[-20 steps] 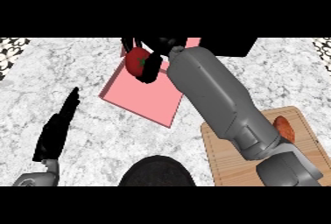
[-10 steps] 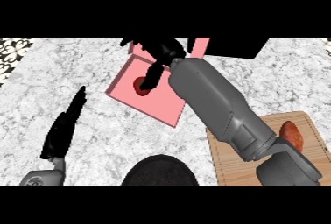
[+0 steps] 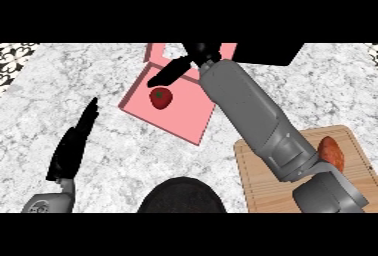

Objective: Pick the tomato from the cutting board and place it in the cardboard box

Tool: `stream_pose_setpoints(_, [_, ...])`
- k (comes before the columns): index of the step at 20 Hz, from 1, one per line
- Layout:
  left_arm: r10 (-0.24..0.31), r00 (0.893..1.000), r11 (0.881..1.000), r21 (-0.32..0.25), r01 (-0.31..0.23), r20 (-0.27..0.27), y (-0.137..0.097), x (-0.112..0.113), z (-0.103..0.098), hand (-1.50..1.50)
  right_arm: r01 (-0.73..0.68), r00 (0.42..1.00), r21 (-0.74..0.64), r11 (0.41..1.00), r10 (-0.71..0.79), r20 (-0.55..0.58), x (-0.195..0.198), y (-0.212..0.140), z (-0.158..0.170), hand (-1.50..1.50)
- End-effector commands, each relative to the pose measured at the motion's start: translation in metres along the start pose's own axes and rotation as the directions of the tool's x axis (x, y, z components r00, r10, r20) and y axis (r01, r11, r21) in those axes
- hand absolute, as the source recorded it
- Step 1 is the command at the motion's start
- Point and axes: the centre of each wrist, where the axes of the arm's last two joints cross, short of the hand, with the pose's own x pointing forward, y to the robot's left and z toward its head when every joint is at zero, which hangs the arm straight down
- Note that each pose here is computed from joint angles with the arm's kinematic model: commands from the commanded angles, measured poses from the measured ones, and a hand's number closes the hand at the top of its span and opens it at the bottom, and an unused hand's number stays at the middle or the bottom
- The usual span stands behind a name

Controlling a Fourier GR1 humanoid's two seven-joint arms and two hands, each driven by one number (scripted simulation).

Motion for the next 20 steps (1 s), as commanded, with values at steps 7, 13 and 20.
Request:
stream_pose_setpoints(7, [-0.003, 1.000, 1.000, 0.031, 0.003, -0.006, 0.009, -0.007, 0.005, 0.00, 0.267, 0.962, -0.268, 0.926, -0.273, 0.016, -0.024, -0.072, 0.002, -1.50])
stream_pose_setpoints(13, [0.000, 1.000, 1.000, 0.031, 0.000, -0.016, 0.016, 0.001, 0.004, 0.00, 0.293, 0.952, -0.351, 0.889, -0.305, 0.022, -0.038, -0.160, 0.024, -1.50])
stream_pose_setpoints(20, [0.010, 1.000, 1.000, 0.026, -0.011, 0.021, -0.006, 0.008, 0.010, 0.00, 0.250, 0.967, -0.312, 0.916, -0.253, 0.032, -0.088, -0.225, 0.083, -1.50])
